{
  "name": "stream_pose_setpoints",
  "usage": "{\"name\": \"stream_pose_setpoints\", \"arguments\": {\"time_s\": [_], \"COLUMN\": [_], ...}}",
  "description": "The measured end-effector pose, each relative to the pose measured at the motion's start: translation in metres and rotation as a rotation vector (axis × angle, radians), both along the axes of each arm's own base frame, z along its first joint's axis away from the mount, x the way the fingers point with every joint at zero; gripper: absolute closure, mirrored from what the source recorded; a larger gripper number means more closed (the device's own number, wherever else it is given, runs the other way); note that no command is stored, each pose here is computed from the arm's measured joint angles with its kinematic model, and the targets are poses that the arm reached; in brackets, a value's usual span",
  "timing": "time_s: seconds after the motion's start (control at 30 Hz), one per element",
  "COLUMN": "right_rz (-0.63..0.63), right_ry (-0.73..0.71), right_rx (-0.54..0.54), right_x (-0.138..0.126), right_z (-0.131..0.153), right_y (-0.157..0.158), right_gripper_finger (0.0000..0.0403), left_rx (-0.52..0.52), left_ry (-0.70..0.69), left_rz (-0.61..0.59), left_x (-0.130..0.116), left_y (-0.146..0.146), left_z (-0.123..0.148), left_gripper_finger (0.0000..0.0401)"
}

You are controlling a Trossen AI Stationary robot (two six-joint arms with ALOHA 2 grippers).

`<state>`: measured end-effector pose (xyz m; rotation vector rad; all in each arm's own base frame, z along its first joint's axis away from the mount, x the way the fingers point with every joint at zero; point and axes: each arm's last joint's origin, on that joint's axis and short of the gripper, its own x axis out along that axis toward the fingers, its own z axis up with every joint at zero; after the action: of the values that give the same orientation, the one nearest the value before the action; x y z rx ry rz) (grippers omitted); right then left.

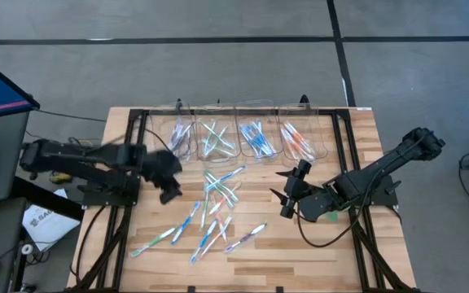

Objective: Pick & Place Toothbrushes
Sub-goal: Put the blue toothbrush into the middle right transparent bin

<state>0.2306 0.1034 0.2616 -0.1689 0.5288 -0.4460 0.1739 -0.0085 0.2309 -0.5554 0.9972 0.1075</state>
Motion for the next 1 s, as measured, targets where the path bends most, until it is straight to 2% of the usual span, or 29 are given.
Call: {"name": "stream_pose_setpoints", "arguments": {"time_s": [0.13,0.27,0.63,1.0], "right_rz": [0.0,0.0,0.025,0.024], "right_ry": [0.0,-0.001,0.005,0.004], "right_rx": [0.0,0.001,0.043,0.044], "right_x": [0.0,0.0,0.0,0.0], "right_z": [0.0,0.0,0.0,0.0], "right_y": [0.0,0.0,0.001,0.001], "right_gripper_finger": [0.0148,0.0148,0.0148,0.0148], "left_rx": [-0.04,-0.08,-0.027,0.096], "left_ry": [-0.109,-0.179,-0.168,-0.075], "left_rz": [-0.022,-0.041,-0.029,0.026], "left_x": [0.008,0.013,0.023,0.027], "left_y": [-0.022,-0.035,-0.042,-0.057], "left_z": [-0.031,-0.043,-0.056,-0.08], "left_gripper_finger": [0.0225,0.0225,0.0225,0.0225]}}
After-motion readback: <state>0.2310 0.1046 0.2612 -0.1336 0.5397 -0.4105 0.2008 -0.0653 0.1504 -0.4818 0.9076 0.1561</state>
